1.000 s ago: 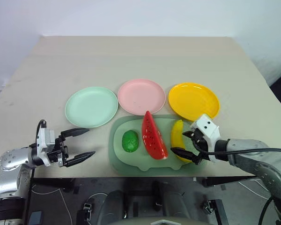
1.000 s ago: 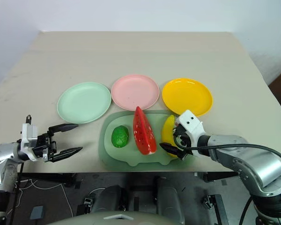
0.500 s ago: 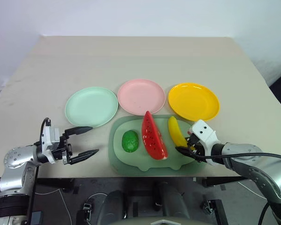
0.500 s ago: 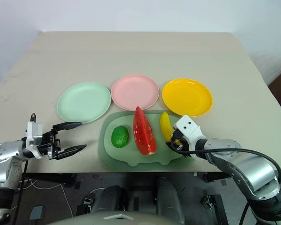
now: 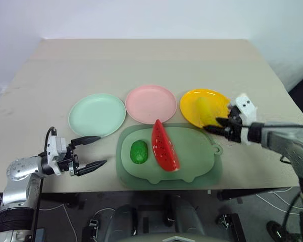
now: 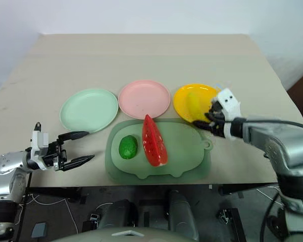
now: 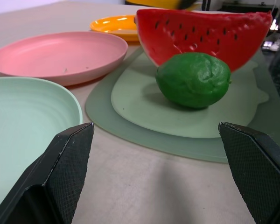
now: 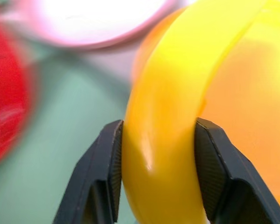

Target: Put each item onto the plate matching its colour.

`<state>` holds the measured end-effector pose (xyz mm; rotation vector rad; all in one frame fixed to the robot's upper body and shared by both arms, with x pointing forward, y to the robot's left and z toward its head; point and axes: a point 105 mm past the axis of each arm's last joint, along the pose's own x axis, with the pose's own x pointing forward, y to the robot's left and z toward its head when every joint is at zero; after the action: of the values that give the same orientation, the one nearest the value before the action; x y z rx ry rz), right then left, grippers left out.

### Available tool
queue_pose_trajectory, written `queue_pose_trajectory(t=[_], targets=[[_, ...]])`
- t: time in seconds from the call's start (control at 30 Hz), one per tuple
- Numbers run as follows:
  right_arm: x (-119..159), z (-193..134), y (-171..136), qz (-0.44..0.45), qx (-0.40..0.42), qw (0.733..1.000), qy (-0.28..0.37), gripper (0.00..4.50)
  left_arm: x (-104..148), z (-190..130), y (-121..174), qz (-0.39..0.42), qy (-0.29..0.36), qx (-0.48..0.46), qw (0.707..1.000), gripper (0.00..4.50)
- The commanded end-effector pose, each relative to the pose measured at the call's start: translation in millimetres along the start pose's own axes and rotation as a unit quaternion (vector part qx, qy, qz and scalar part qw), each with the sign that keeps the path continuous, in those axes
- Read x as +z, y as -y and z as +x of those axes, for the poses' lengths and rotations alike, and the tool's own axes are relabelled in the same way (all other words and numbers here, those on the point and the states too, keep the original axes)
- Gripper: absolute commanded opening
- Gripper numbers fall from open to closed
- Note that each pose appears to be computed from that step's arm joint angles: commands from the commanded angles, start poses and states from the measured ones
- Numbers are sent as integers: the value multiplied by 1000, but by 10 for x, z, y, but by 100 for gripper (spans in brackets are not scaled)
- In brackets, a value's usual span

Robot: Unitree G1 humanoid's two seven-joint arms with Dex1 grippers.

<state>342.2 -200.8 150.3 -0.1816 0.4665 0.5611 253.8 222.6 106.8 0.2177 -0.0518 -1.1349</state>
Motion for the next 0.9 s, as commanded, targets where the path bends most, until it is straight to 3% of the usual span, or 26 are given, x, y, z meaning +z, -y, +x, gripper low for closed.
queue_pose_trajectory(t=[0.03, 0.17, 0.3, 0.43, 0.67, 0.77, 0.9], targets=[[95, 172, 110, -31, -26, 999, 17, 174, 59, 0, -39, 18, 6, 3, 1000, 450], [79, 288, 205, -49, -48, 998, 2, 174, 69, -3, -49, 22, 5, 8, 1000, 450], [114, 258, 212, -29, -29, 999, 11, 305, 60, -28, -24, 22, 3, 12, 1000, 450], [374, 110, 116, -26, 8, 998, 48, 433, 51, -47, -15, 21, 1, 18, 1000, 450], [940, -258, -541, -4, 165, 980, 111, 442, 48, -66, -26, 23, -2, 23, 999, 450], [797, -222, -912, -2, 209, 976, 61, 442, 39, -58, -28, 23, -2, 23, 999, 450], [594, -92, -1127, 21, 208, 978, 13, 442, 34, -42, -20, 23, -1, 21, 1000, 450]])
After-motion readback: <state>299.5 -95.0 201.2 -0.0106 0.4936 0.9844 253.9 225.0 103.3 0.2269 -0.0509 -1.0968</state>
